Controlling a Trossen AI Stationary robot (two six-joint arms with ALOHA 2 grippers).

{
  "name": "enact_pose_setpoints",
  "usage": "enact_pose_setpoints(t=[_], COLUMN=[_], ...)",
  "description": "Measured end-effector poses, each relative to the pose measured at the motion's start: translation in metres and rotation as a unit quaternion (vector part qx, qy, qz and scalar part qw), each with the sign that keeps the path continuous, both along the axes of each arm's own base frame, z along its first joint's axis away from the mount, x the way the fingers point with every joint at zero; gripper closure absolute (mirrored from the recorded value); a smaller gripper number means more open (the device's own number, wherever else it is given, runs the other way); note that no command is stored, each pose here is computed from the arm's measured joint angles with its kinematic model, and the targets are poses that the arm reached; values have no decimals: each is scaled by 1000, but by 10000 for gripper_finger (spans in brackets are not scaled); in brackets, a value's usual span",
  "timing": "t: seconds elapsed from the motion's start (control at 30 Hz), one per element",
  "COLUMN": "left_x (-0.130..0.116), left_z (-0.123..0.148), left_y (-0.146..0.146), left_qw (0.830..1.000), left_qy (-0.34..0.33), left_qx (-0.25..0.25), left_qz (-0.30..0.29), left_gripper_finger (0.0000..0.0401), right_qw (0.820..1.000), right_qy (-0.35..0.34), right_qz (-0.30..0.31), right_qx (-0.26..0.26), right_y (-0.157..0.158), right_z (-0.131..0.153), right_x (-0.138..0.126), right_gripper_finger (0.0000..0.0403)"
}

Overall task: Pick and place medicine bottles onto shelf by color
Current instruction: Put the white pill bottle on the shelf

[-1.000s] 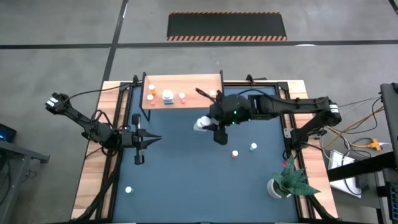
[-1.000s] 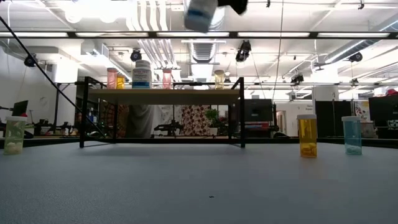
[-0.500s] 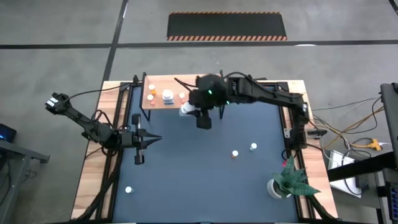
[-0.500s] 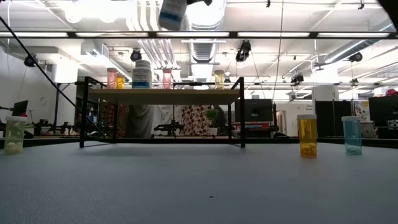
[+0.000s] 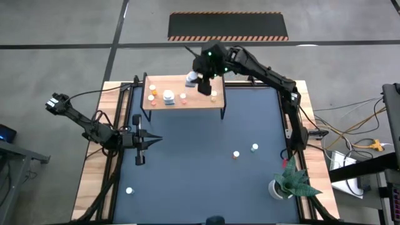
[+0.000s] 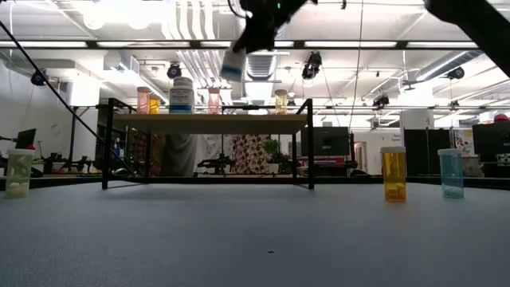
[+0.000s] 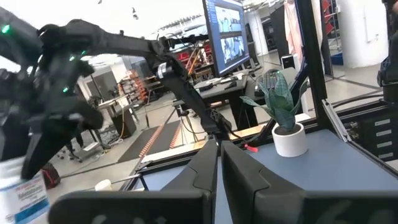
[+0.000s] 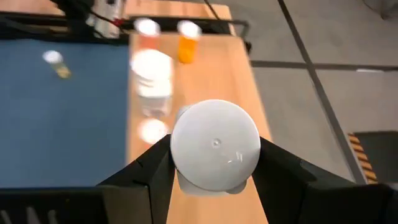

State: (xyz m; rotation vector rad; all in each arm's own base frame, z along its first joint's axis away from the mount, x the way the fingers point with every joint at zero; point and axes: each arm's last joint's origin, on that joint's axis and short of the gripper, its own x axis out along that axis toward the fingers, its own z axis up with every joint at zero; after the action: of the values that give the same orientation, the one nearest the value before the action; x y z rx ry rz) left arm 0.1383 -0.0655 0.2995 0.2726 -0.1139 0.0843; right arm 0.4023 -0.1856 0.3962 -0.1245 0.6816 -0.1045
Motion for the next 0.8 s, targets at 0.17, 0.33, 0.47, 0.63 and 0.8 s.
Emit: enact_pose_setpoints(t=[0.17, 0.33, 0.47, 0.63, 0.8], left_x=[-1, -1, -1, -2, -2], left_z=[1, 3, 3, 3, 3], left_y=[0, 0, 1, 1, 1], left_qw=[1000, 1000, 1000, 1000, 1000], left_qy=[-5, -10, -11, -11, -12], left_qx=[9, 18, 24, 28, 27], left_qz=[2, 4, 4, 5, 5], left_gripper_finger=[396, 396, 396, 396, 396], right_qw=[999, 995, 994, 994, 994], right_qy=[17, 34, 48, 54, 57], right_qz=[12, 24, 34, 32, 35], right_qx=[44, 88, 88, 90, 87], right_y=[-34, -48, -51, -50, -49], right_z=[-29, -58, -72, -73, -73], right_x=[3, 13, 18, 18, 18], right_gripper_finger=[227, 227, 227, 225, 194])
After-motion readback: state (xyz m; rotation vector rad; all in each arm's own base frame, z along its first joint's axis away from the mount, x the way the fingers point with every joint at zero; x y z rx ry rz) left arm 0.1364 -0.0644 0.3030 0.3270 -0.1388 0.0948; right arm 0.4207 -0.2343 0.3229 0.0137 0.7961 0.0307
